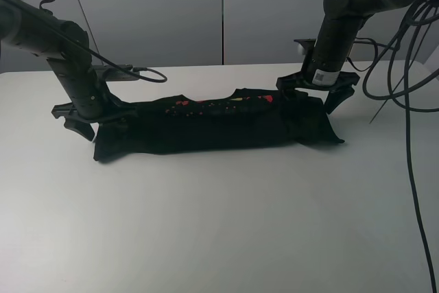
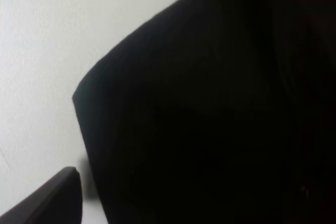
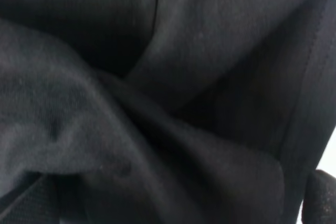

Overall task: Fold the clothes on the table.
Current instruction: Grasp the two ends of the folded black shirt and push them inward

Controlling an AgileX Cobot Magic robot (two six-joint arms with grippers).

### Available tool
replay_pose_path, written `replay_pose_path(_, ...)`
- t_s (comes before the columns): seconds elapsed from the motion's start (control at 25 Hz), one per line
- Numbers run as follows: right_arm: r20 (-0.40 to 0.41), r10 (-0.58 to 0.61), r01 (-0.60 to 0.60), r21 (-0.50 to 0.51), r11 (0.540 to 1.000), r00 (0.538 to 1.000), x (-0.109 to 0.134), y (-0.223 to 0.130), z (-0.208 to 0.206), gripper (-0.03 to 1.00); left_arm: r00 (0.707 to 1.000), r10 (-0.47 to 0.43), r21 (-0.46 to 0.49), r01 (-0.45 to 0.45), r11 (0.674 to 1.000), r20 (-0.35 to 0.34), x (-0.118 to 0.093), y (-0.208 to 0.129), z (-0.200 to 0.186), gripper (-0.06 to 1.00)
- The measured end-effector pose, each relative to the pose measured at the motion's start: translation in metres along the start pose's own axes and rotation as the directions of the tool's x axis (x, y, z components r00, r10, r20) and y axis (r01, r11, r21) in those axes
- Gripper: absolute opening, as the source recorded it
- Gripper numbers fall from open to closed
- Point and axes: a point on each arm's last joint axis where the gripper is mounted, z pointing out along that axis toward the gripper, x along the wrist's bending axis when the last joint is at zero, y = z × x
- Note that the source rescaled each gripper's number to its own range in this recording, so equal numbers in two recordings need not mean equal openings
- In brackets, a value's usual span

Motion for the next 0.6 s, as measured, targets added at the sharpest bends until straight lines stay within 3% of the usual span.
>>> replay_pose_path(0.36,-0.004,0.003,-0.003,0.064,0.998,1.0,0.002,0.001,0.031,1.0,1.0,0.009,0.0,-0.009,1.0,0.0,0.0,0.0,0.0,0.99)
replay_pose_path(0.6,0.0,0.001,-0.001,0.055,0.998,1.0,0.002,0.003,0.034,1.0,1.0,0.013,0.001,-0.013,1.0,0.001,0.0,0.0,0.0,0.99)
